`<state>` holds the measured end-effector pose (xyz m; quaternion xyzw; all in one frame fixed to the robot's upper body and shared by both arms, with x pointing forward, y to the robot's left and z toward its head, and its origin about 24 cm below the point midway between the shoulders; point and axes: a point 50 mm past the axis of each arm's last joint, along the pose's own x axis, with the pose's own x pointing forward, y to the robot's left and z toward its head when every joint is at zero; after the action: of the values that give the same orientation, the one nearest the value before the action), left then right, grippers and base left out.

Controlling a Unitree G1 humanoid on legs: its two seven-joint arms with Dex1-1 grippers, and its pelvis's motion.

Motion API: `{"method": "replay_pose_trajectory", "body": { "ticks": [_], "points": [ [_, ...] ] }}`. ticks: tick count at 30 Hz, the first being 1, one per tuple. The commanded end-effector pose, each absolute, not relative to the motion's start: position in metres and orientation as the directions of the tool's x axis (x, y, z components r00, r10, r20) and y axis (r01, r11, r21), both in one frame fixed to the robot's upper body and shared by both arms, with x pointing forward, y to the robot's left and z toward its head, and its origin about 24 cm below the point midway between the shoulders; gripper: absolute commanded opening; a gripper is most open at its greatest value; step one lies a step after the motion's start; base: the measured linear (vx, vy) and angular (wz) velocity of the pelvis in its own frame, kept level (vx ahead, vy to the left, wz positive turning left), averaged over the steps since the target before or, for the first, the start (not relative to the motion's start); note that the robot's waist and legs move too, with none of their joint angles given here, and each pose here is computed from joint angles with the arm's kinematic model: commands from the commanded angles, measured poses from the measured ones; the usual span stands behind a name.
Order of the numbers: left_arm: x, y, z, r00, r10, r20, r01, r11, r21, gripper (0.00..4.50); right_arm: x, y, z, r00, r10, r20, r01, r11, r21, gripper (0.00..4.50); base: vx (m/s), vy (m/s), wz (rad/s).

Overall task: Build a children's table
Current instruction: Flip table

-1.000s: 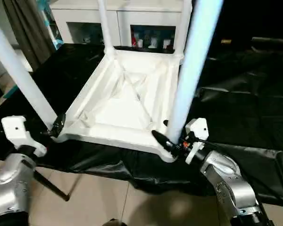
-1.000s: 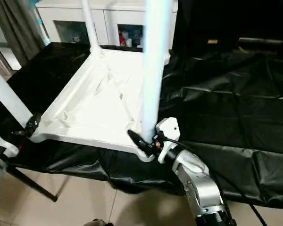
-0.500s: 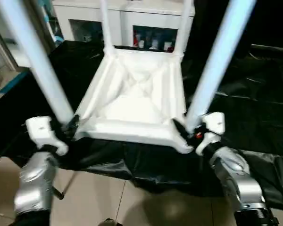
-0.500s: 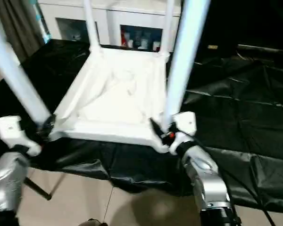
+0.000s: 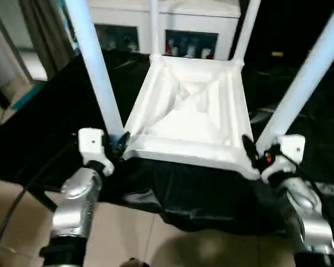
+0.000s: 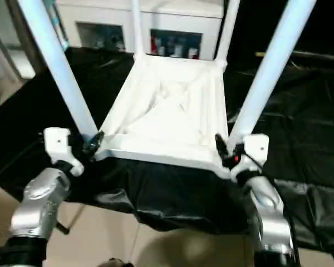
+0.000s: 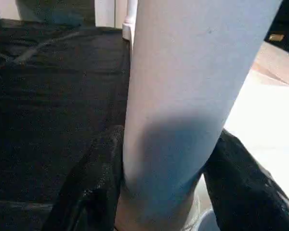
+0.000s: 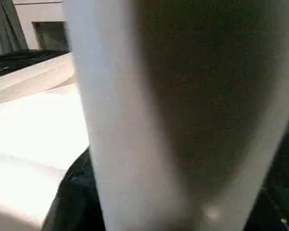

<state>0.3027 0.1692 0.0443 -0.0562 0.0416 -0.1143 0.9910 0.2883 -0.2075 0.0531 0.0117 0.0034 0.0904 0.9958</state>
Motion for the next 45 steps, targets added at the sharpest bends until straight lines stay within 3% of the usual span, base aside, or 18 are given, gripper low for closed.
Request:
{"method": "replay_pose_trajectory", "body": {
  "ticks": [1, 5, 10, 17, 24, 25, 28, 38, 41, 45],
  "points": [
    [0.309, 0.144, 0.060, 0.952, -0.305, -0.015, 0.302, 0.946, -0.115, 2.17, 0.294, -0.195, 0.051, 0.972, 0.236, -0.006, -0.236, 0.971, 0.039, 2.66, 0.000, 0.000, 0.00],
    [0.311, 0.148, 0.056, 0.962, -0.269, -0.042, 0.260, 0.954, -0.150, 2.17, 0.296, -0.201, 0.059, 0.985, 0.166, 0.045, -0.167, 0.985, 0.027, 3.02, 0.000, 0.000, 0.00],
    [0.312, 0.151, 0.056, 0.971, -0.233, -0.049, 0.218, 0.954, -0.206, 2.17, 0.288, -0.205, 0.068, 0.979, 0.121, 0.162, -0.134, 0.988, 0.072, 3.06, 0.000, 0.000, 0.00],
    [0.314, 0.154, 0.052, 0.979, -0.194, -0.066, 0.176, 0.960, -0.219, 2.17, 0.262, -0.205, 0.067, 0.969, 0.141, 0.204, -0.159, 0.985, 0.073, 3.06, 0.000, 0.000, 0.00],
    [0.317, 0.154, 0.053, 0.979, -0.193, -0.063, 0.168, 0.946, -0.277, 2.17, 0.240, -0.223, 0.077, 0.960, 0.042, 0.276, -0.063, 0.996, 0.068, 3.06, 0.000, 0.000, 0.00],
    [0.318, 0.154, 0.052, 0.980, -0.185, -0.068, 0.152, 0.929, -0.339, 2.17, 0.231, -0.233, 0.090, 0.953, 0.040, 0.301, -0.072, 0.993, 0.097, 3.06, 0.000, 0.000, 0.00],
    [0.319, 0.154, 0.052, 0.982, -0.176, -0.071, 0.135, 0.911, -0.389, 2.17, 0.225, -0.236, 0.099, 0.949, 0.077, 0.306, -0.115, 0.988, 0.107, 3.06, 0.000, 0.000, 0.00],
    [0.323, 0.151, 0.055, 0.978, -0.200, -0.064, 0.128, 0.810, -0.572, 2.17, 0.206, -0.205, 0.114, 0.839, 0.494, 0.228, -0.530, 0.837, 0.138, 3.06, 0.000, 0.000, 0.00],
    [0.324, 0.150, 0.057, 0.976, -0.211, -0.054, 0.141, 0.800, -0.583, 2.17, 0.211, -0.194, 0.109, 0.812, 0.559, 0.167, -0.582, 0.799, 0.153, 3.06, 0.000, 0.000, 0.00],
    [0.325, 0.147, 0.062, 0.977, -0.212, -0.039, 0.139, 0.759, -0.636, 2.17, 0.229, -0.181, 0.079, 0.833, 0.552, -0.023, -0.533, 0.814, 0.233, 3.47, 0.000, 0.000, 0.00]
  ]
}}
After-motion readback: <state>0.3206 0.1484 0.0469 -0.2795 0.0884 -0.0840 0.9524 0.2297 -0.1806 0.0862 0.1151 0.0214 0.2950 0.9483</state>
